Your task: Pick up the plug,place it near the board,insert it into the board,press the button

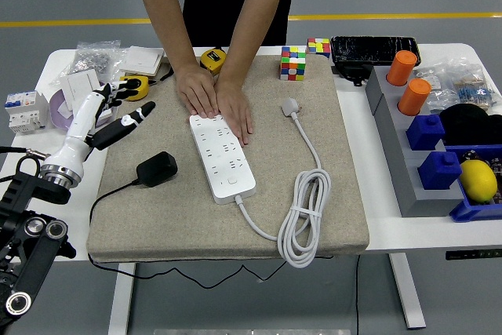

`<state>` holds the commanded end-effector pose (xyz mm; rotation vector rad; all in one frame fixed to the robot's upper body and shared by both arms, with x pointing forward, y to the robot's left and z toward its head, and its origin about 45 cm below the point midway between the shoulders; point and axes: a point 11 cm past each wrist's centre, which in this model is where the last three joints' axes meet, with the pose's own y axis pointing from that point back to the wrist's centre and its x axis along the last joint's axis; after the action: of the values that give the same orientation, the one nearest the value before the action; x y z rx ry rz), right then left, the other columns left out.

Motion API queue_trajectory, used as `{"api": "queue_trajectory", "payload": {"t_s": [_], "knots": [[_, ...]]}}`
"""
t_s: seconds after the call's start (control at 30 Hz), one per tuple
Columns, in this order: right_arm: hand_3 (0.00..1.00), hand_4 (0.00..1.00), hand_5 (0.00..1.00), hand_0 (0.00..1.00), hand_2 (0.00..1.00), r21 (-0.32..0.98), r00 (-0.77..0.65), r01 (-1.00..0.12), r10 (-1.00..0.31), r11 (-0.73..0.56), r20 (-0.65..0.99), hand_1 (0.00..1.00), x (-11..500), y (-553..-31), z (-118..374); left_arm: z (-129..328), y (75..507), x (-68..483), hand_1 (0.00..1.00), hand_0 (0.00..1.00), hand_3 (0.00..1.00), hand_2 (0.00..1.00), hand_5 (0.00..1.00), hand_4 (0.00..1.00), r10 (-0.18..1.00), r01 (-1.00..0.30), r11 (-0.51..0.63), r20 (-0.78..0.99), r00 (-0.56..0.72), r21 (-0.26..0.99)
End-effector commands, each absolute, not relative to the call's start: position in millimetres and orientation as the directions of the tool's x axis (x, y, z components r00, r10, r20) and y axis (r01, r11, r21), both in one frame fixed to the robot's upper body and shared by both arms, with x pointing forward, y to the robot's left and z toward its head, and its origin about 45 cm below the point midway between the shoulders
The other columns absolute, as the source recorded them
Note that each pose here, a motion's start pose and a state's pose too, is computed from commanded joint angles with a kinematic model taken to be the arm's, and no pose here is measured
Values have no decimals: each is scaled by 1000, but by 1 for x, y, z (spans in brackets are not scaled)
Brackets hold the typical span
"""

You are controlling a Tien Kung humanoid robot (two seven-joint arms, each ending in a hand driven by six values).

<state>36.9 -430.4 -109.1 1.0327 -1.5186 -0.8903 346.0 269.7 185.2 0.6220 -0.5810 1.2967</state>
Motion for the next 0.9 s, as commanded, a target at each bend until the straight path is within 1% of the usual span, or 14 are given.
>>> {"api": "queue_trajectory", "payload": {"t_s": [0.03, 0.07, 0.17, 0.23, 0.27, 0.37, 0.63, 0.67, 0.83, 0.87, 0.9], "knots": [[765, 998, 939, 819, 721, 924, -80, -157, -937, 350, 341, 714, 37, -429, -109, 182, 264, 346, 962, 933, 907, 914, 534, 998, 662, -979, 175, 724, 197, 107], [765, 998, 939, 819, 721, 924, -80, -156, -937, 349, 340, 714, 37, -429, -110, 180, 262, 346, 962, 933, 907, 914, 534, 998, 649, -977, 182, 733, 205, 112], [765, 998, 939, 819, 721, 927, -79, -147, -938, 346, 338, 714, 36, -427, -110, 169, 243, 345, 962, 933, 907, 914, 534, 998, 534, -963, 227, 808, 250, 148], [765, 998, 939, 819, 721, 928, -82, -139, -938, 346, 337, 714, 34, -426, -111, 160, 233, 344, 962, 933, 907, 914, 534, 998, 482, -955, 246, 833, 271, 169], [764, 998, 942, 819, 721, 928, -83, -137, -938, 346, 338, 714, 34, -426, -111, 157, 231, 344, 974, 944, 901, 898, 521, 998, 472, -952, 250, 836, 279, 177], [764, 998, 942, 819, 721, 928, -86, -140, -938, 346, 337, 714, 36, -426, -111, 147, 230, 344, 974, 944, 901, 898, 521, 998, 459, -950, 241, 840, 291, 198], [763, 998, 945, 819, 721, 933, -83, -134, -942, 333, 324, 714, 33, -419, -113, 131, 248, 346, 983, 935, 905, 911, 525, 998, 442, -959, 181, 853, 278, 219], [762, 998, 948, 819, 721, 934, -83, -132, -943, 332, 323, 714, 32, -419, -114, 130, 251, 346, 959, 875, 888, 867, 511, 998, 439, -963, 166, 859, 263, 211], [762, 998, 948, 819, 721, 933, -85, -134, -942, 333, 324, 714, 33, -420, -113, 126, 260, 344, 959, 875, 888, 867, 511, 998, 429, -971, 131, 871, 239, 202], [761, 998, 951, 818, 721, 933, -86, -134, -942, 334, 324, 714, 34, -420, -113, 126, 260, 344, 816, 809, 799, 727, 376, 998, 430, -971, 127, 871, 236, 201], [761, 998, 951, 818, 721, 933, -87, -134, -942, 334, 324, 714, 34, -420, -113, 126, 260, 344, 816, 809, 799, 727, 376, 998, 431, -972, 125, 872, 234, 200]]}}
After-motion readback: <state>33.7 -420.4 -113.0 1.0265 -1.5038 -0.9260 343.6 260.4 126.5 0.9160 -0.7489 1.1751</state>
